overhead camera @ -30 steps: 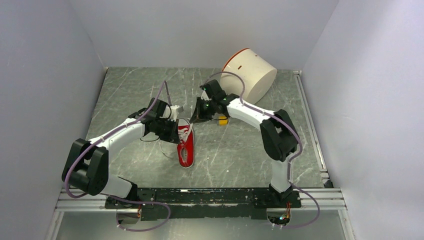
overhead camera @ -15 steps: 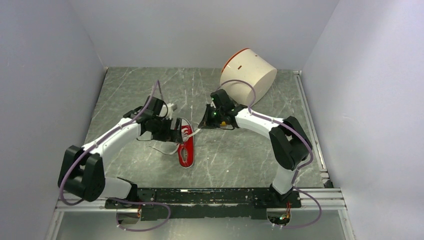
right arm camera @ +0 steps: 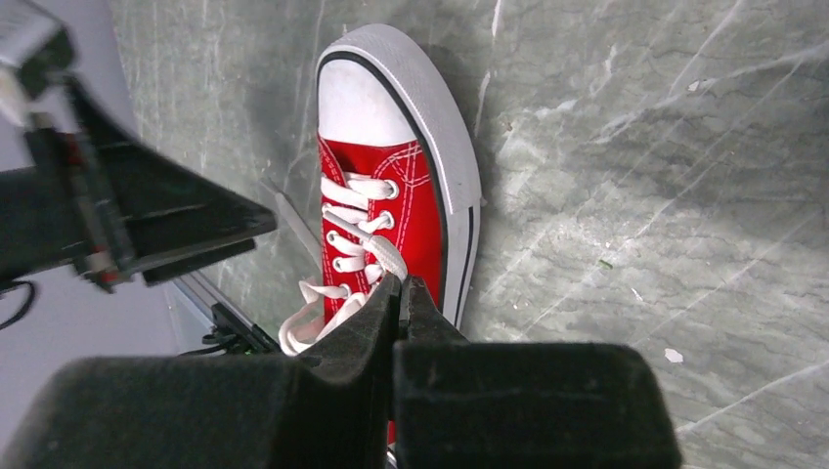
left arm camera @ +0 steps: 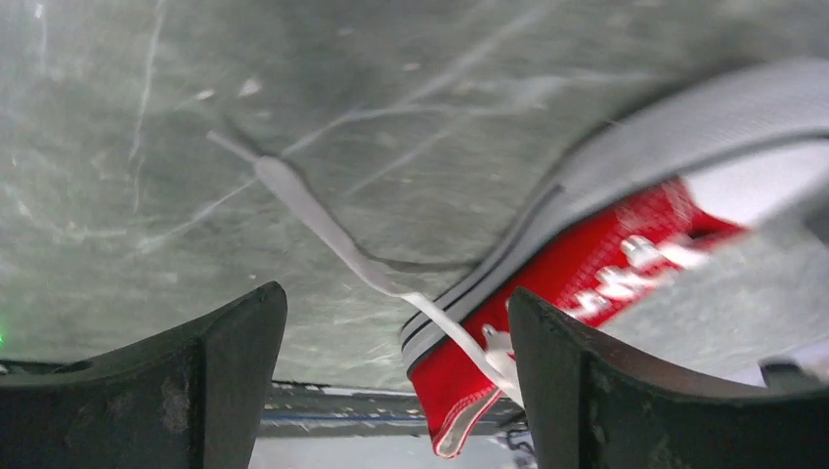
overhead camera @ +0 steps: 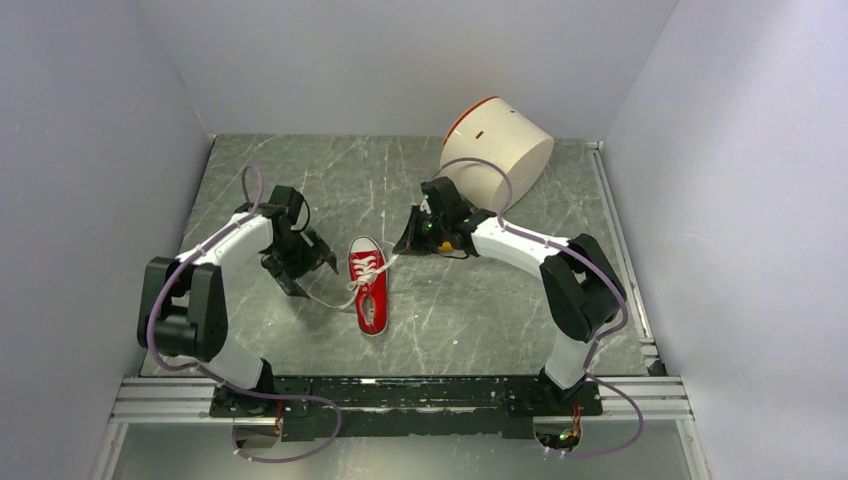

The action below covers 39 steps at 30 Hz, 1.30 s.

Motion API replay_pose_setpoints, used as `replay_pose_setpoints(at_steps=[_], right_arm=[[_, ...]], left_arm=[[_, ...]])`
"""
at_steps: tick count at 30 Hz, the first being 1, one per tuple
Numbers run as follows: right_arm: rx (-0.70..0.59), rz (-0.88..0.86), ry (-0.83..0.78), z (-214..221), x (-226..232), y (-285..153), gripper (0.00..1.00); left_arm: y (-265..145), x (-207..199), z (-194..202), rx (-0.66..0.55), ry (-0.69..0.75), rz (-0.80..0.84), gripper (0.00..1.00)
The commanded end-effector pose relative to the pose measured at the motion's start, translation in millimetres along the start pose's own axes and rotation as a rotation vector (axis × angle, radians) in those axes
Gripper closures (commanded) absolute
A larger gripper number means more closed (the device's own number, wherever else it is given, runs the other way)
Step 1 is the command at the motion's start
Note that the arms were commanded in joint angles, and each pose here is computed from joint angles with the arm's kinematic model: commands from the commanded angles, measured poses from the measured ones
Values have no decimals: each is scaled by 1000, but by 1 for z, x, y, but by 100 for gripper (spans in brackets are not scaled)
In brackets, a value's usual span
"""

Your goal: Tie the shoes

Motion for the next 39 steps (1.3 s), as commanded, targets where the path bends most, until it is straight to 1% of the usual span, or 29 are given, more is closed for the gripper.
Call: replay_pose_setpoints(at_steps=[1, 5, 8, 9, 11, 13, 15, 18, 19, 21, 22, 23, 26, 30, 32, 33, 37, 39], right_arm=[[-37, -48, -42, -8, 10, -11, 100], [-36, -62, -38, -4, 11, -12, 100], [-39, -73, -35, -2, 11, -15, 100], [-37, -71, -38, -1, 11, -15, 100], [-38, -67, -41, 0, 9, -17, 100], [-41, -70, -42, 0, 9, -18, 100], [-43, -73, -40, 1, 9, -18, 100], [-40, -72, -37, 0, 10, -18, 100], [-35, -69, -39, 0, 10, -18, 100], [-35, -60, -43, 0, 10, -19, 100], [-36, -51, -44, 0, 9, -21, 100], [-41, -40, -44, 0, 8, -23, 100], [-66, 16, -39, -3, 1, -33, 100], [-101, 171, 7, -4, -27, -55, 100], [-116, 297, 50, -3, -50, -68, 100], [-140, 394, 73, -4, -67, -77, 100], [-228, 709, 203, 5, -120, -124, 100], [-297, 765, 240, 5, -135, -142, 100]], left_arm=[[10, 17, 17, 75, -321, -111, 14], [30, 23, 13, 63, -339, -138, 22], [38, 26, 9, 35, -357, -163, 25], [41, 29, 8, 25, -364, -178, 28], [46, 34, 11, 32, -382, -196, 34], [52, 38, 14, 41, -397, -192, 36], [57, 38, 11, 21, -394, -182, 39], [61, 40, 2, -17, -364, -209, 45], [61, 41, 2, -18, -359, -224, 52], [62, 46, 1, -25, -352, -258, 79], [62, 49, 0, -35, -348, -277, 89], [60, 50, 0, -36, -340, -285, 94], [51, 56, -13, -100, -291, -320, 95], [18, 59, -46, -270, -223, -362, 95], [-4, 62, -64, -371, -218, -381, 95], [-20, 64, -76, -446, -222, -388, 95], [-70, 70, -107, -669, -181, -416, 95], [-87, 74, -115, -746, -155, -445, 95]])
Point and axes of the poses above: each gripper's point midway between its finger pads, its own y axis out along the fingers, its own x axis along the line the jaws close on, z = x × y, the point moved 3 cm from there along -y, back along the fingers, and after that the axes turned 7 degrees about -y, right-handed, at the moved point
